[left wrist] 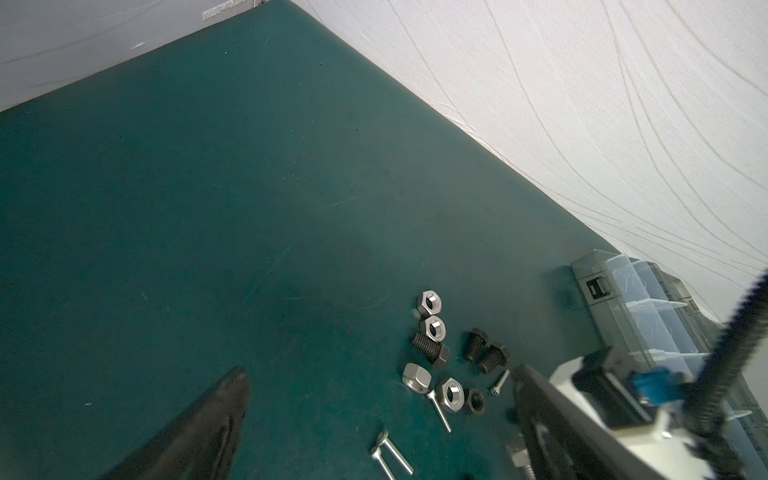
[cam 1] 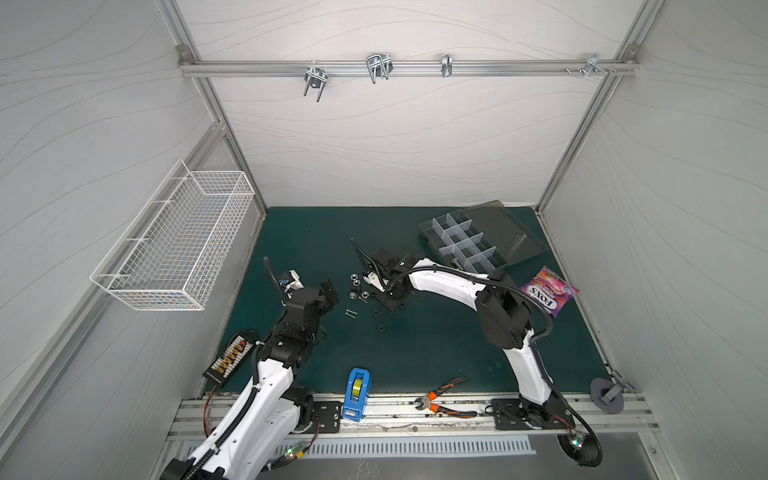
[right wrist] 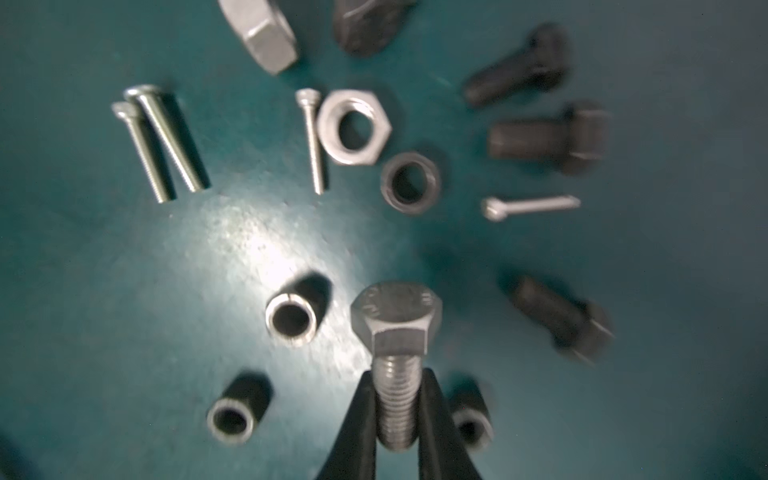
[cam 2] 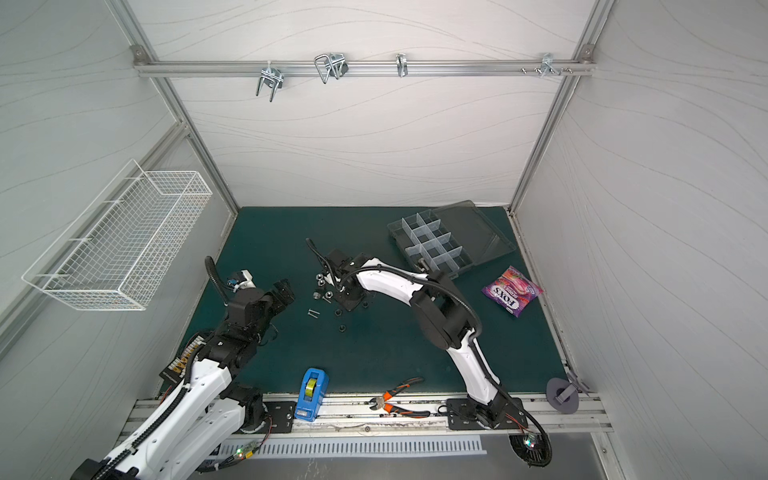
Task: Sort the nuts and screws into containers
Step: 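Carry the silver bolt into the organizer compartment with other bolts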
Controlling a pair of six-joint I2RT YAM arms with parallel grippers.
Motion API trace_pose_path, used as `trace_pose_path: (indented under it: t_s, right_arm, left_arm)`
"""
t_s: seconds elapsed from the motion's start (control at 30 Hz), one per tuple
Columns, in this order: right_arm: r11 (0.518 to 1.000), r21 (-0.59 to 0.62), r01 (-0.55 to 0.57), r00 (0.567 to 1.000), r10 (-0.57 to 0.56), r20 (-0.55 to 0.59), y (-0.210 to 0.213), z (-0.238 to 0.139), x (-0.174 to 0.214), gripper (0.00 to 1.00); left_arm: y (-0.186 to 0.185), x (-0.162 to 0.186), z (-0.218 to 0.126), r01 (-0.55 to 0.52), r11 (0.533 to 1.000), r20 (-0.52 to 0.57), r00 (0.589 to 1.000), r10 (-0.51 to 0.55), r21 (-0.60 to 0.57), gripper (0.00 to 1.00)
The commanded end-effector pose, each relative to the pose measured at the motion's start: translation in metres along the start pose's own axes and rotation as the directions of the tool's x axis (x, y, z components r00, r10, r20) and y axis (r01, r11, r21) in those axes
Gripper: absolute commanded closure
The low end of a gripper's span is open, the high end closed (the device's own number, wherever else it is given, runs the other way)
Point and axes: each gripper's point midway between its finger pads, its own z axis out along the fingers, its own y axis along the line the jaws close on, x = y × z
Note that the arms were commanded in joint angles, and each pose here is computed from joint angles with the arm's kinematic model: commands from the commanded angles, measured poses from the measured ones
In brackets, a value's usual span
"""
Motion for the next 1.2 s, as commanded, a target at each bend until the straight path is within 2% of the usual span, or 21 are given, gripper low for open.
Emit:
trace_pose_path:
  t_s: [0.0,0.2,0.37,0.57,0.7,1.1,1.17]
  right_arm:
    - [0.997,0.026,-0.069,0.993,0.067,0.096,-0.024,-0.044,-0.01,1.0]
    - [0.961,0.144,-0.238,0.969,0.224,0.106,-0.098,-0.07,0.023,1.0]
    - [0.901,0.192,-0.39,0.921,0.376,0.106,-0.158,-0.082,0.059,1.0]
    - [0.831,0.248,-0.498,0.866,0.493,0.086,-0.206,-0.081,0.094,1.0]
    - [0.805,0.267,-0.53,0.844,0.532,0.071,-0.22,-0.073,0.105,1.0]
    - [0.762,0.366,-0.534,0.822,0.569,0.015,-0.24,-0.056,0.125,1.0]
    - [0.755,0.379,-0.535,0.818,0.575,0.011,-0.242,-0.055,0.128,0.97]
  left_arm:
    - [-0.009,-0.018,-0.004,0.024,1.0,0.055,0.998,-0.025,0.019,0.0]
    - [-0.013,-0.019,-0.002,0.021,0.999,0.044,0.999,-0.022,0.027,0.0]
    - [-0.015,-0.018,-0.001,0.024,0.999,0.037,0.999,-0.025,0.031,0.0]
    - [-0.014,-0.018,-0.001,0.023,0.999,0.039,0.999,-0.024,0.03,0.0]
    - [-0.014,-0.017,0.0,0.02,0.999,0.037,0.999,-0.021,0.03,0.0]
    - [-0.013,-0.016,-0.001,0.018,0.999,0.033,0.999,-0.019,0.03,0.0]
    - [-0.013,-0.016,-0.001,0.02,0.999,0.033,0.999,-0.021,0.029,0.0]
